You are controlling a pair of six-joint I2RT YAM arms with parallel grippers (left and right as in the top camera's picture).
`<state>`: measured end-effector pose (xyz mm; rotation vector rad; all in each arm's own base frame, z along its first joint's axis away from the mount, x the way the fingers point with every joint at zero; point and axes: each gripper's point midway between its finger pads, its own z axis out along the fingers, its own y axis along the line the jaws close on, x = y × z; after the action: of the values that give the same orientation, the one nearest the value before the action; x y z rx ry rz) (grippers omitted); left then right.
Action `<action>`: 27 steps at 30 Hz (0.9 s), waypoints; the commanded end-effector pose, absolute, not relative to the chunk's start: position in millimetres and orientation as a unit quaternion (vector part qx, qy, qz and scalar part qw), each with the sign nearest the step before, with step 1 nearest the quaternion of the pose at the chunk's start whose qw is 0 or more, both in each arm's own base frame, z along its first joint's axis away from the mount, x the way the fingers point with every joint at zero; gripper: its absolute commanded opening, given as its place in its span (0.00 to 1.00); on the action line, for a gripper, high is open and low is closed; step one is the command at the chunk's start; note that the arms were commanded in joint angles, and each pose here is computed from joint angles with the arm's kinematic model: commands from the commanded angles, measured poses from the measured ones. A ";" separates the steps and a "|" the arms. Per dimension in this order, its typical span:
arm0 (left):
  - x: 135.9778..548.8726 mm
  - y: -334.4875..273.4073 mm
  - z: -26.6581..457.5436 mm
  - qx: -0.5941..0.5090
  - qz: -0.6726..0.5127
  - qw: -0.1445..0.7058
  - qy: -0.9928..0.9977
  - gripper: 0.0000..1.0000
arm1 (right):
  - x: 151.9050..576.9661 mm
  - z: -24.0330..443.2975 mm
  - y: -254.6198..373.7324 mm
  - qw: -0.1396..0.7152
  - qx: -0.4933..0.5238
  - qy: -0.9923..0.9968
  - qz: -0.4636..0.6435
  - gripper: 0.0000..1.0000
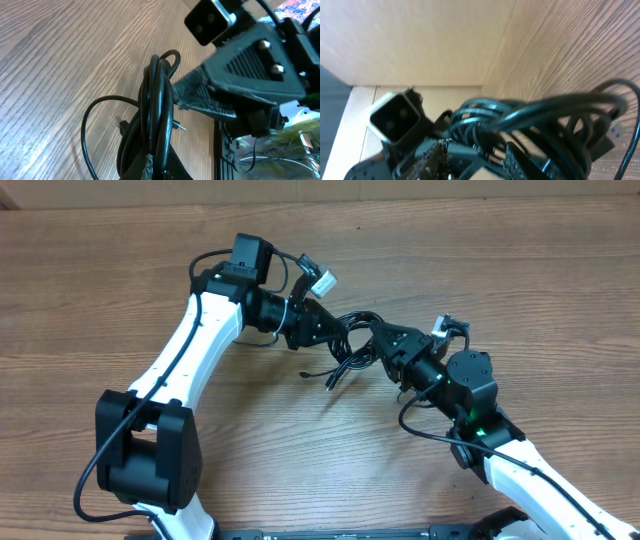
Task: Untangle cables
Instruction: 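Grasp the cable loops with the right gripper beside the left gripper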
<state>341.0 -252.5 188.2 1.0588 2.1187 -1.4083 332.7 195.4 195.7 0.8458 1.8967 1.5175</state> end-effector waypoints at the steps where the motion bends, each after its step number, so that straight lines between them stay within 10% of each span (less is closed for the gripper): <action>1: 334.7 -260.0 213.6 0.400 -0.521 0.214 0.723 0.05 | 340.9 195.7 193.3 0.288 0.335 0.701 0.560 0.35; 27: 327.7 -267.2 218.6 0.405 -0.537 0.210 0.710 0.04 | 340.4 193.6 210.3 0.241 0.327 0.693 0.595 0.33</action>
<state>331.8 -262.6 195.8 1.0812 2.0747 -1.4793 339.3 203.4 179.9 0.9039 1.9183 1.5580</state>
